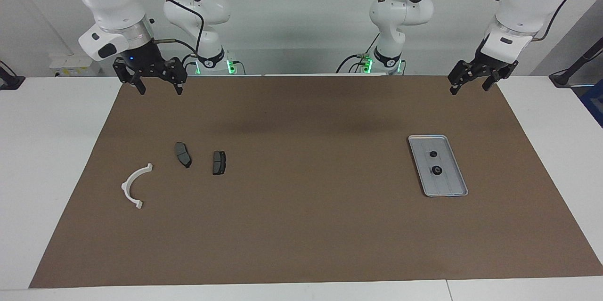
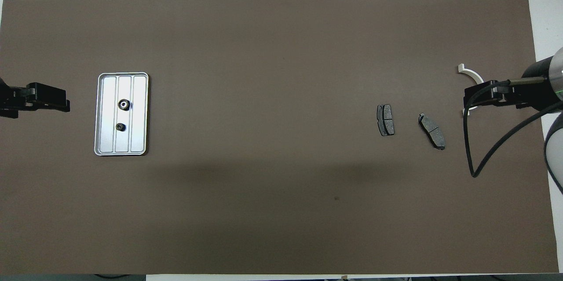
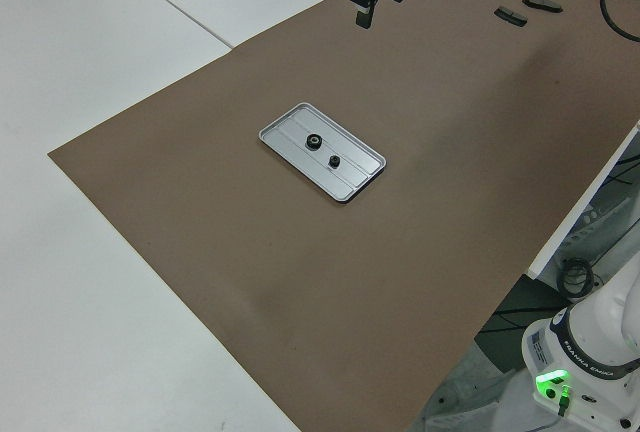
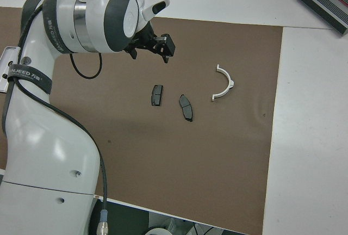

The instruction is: Pick bearing gear from pile to tray

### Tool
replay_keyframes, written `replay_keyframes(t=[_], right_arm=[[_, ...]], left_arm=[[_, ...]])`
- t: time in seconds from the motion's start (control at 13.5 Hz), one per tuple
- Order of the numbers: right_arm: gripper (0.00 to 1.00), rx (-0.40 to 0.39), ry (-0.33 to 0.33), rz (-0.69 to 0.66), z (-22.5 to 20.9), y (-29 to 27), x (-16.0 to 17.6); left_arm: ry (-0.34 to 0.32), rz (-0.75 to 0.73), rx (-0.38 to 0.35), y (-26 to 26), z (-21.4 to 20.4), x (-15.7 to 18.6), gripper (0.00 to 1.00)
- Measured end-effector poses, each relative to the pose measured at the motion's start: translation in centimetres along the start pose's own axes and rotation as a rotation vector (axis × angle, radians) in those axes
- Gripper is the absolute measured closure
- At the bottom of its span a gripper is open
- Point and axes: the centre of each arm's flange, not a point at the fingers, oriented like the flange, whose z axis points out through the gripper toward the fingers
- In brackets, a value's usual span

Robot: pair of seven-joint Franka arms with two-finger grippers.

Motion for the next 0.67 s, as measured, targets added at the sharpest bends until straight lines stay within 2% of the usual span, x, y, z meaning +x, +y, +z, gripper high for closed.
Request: replay_keyframes(t=[0.67], right_arm=[[0.00, 0.001, 0.007, -0.001, -0.07, -0.06, 0.07]], left_arm=[[-0.018, 0.000, 0.002, -0.03, 0.14, -0.19, 0.00]])
